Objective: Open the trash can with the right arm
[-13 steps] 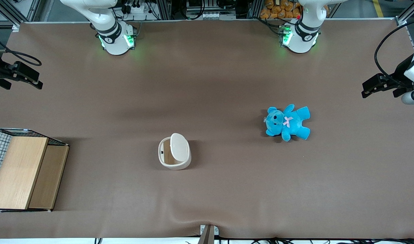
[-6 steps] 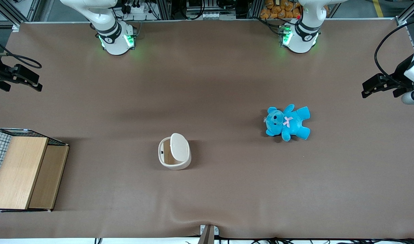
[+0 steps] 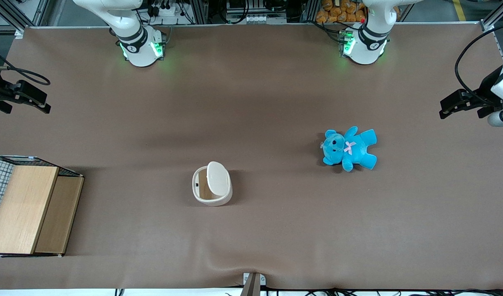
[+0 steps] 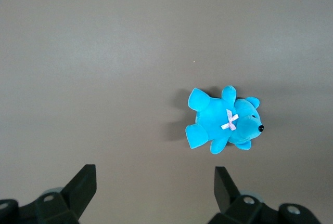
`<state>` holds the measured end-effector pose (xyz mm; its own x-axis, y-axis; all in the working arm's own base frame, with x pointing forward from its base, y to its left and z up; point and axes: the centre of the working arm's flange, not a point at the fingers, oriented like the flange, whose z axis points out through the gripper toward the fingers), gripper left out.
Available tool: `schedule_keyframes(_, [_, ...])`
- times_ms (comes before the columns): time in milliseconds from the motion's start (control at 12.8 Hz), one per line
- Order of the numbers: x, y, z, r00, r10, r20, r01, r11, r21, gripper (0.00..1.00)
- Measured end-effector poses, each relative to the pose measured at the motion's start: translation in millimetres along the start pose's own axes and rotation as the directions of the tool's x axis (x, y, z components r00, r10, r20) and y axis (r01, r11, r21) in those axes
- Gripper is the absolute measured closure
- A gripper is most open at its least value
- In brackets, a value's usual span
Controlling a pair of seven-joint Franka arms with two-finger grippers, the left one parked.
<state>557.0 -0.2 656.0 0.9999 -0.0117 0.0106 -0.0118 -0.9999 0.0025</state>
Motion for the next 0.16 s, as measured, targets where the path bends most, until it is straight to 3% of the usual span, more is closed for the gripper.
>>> schedule_keyframes(157, [0.3,0.0,0.6,1.0,0.0,0.001,0.0,1.0,0.0,0.0])
